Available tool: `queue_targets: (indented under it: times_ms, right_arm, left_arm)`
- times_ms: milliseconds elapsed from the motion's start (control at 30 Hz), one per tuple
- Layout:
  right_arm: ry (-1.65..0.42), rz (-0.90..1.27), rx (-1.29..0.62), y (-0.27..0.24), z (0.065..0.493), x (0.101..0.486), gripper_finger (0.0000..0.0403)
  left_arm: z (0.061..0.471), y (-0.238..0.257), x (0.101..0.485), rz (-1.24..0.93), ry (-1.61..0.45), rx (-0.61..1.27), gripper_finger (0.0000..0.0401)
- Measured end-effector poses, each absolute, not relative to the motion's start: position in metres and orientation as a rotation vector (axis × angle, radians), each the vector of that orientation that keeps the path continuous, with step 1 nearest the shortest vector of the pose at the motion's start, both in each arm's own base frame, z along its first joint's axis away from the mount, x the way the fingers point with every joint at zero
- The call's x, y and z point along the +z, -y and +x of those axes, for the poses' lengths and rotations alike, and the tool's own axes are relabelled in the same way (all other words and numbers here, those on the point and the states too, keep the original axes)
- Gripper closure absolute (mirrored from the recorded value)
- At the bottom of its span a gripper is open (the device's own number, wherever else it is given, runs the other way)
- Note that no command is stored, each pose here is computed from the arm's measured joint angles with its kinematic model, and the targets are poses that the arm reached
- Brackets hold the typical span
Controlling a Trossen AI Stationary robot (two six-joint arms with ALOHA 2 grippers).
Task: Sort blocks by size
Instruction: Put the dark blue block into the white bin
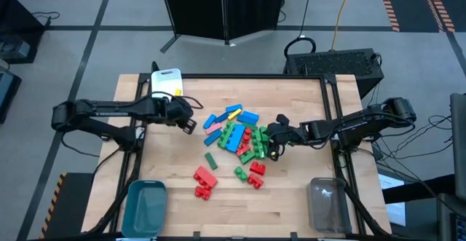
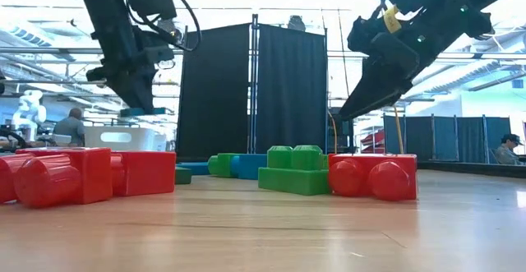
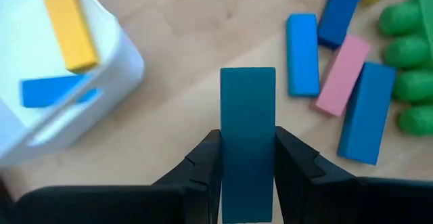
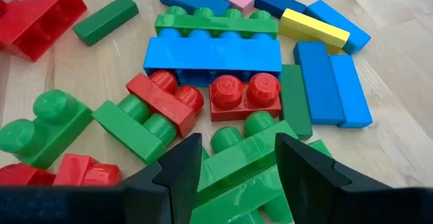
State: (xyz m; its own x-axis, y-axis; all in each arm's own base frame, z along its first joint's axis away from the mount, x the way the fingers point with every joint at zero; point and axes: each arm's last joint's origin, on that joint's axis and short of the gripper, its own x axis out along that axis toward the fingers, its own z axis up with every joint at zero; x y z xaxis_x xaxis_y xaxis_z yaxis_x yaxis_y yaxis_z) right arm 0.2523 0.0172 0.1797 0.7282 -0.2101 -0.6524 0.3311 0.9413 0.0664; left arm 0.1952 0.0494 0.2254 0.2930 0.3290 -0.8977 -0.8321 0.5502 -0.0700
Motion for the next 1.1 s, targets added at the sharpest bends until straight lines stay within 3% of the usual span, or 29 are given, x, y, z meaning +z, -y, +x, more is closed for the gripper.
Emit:
queue_targets:
  times_ms: [433,1100]
  right_arm:
    - [-0.707,0.127,-0.28,-0.017,0.252,0.179,0.0227]
    - [-0.684,0.105,-0.336,-0.015,0.252,0.18,0.0227]
  left_arm:
    - [0.174,-0.081,0.268,-0.544,-0.888,0.914,0.0315]
    - [0.124,-0.146,0.265,-0.618,-0.904,1.143,0.0315]
